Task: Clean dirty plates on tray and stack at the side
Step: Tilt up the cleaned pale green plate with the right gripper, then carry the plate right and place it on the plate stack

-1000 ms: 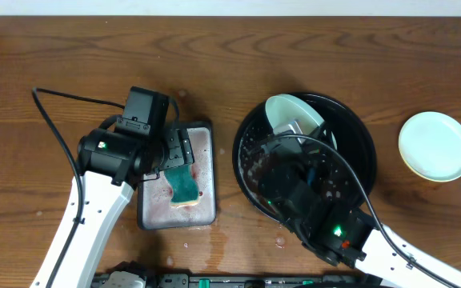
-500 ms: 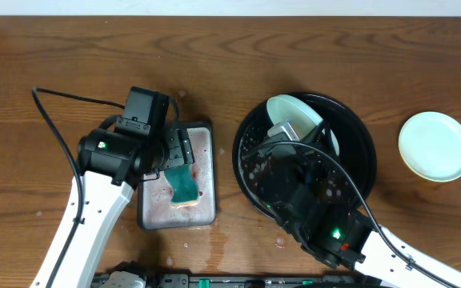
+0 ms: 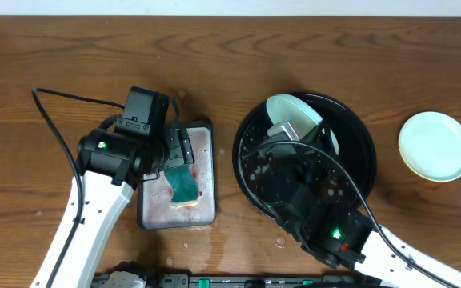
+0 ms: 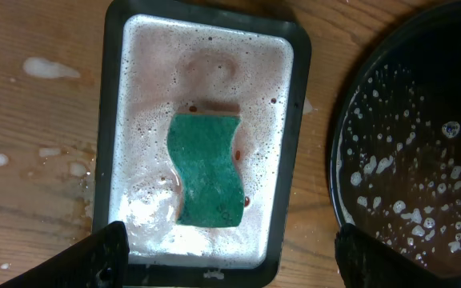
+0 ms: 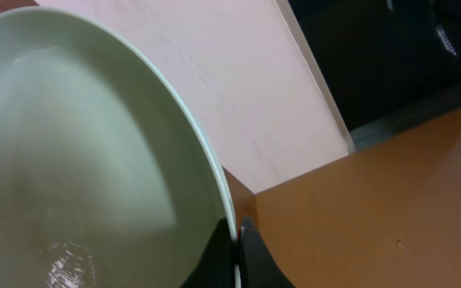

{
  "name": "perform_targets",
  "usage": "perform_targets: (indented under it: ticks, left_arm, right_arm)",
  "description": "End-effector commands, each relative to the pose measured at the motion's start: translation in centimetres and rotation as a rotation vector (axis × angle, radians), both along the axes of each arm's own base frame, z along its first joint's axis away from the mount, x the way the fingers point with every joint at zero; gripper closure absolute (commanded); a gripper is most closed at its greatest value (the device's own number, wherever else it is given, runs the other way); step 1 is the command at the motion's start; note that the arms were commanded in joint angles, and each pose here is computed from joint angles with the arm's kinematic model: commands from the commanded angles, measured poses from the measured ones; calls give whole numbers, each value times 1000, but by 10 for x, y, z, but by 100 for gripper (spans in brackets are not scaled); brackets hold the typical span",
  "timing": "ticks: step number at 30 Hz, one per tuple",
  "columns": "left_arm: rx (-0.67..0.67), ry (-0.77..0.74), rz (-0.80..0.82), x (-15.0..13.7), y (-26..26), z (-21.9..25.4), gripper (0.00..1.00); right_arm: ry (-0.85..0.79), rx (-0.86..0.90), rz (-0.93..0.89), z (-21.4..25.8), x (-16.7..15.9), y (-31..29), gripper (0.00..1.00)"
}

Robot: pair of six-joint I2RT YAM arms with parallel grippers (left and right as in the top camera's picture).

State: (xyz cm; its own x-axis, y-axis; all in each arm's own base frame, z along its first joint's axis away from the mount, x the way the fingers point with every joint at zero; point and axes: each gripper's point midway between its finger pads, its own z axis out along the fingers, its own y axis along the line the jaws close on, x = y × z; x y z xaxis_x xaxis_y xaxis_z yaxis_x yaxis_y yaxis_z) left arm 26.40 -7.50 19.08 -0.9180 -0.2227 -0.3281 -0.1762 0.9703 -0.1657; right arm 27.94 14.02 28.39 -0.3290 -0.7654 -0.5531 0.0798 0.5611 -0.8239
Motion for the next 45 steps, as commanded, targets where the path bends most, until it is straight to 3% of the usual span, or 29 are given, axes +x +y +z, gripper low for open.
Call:
perform_targets:
  ticks: [1,12,16,17,18,19,21,24,28,33,37,41,45]
  left_arm:
    - [-1,-5,6,1,1,2,17]
    - [0,-5,6,1,1,2,17]
    - [0,-6,6,1,1,2,17]
    - [-1,-5,6,1,1,2,17]
    - [-1,-5,6,1,1,2,17]
    - [0,-6,6,1,1,2,17]
    - [0,-6,6,1,1,2,17]
    - [0,-6,6,1,1,2,17]
    - [-1,-5,6,1,1,2,17]
    - [-1,-5,6,1,1,2,17]
    - [-1,-5,6,1,1,2,17]
    - [0,-6,6,1,1,2,17]
    - [0,-6,6,1,1,2,17]
  right_arm:
    - [-29,26,-19,10,-2,-3,99]
    - [-36,95,-69,5,6,-17,99]
    - [150,203,12,-40,26,-18,99]
    - [169,171,-39,-46,29,-33,99]
    - [88,253,-204,-44,32,-68,99]
    - [126,329,-168,-53,36,-61,99]
    - [285,253,-13,-71,36,-39,99]
    - [162,255,-175,-57,37,-67,99]
    - [144,188,-216,-51,36,-79,99]
    - [172,372,-210,-65,45,-81,99]
    - [234,728,-282,-93,59,-109,99]
    - [228,997,-436,-110,64,-171,99]
    - [159,1217,-649,-129,49,-255,99]
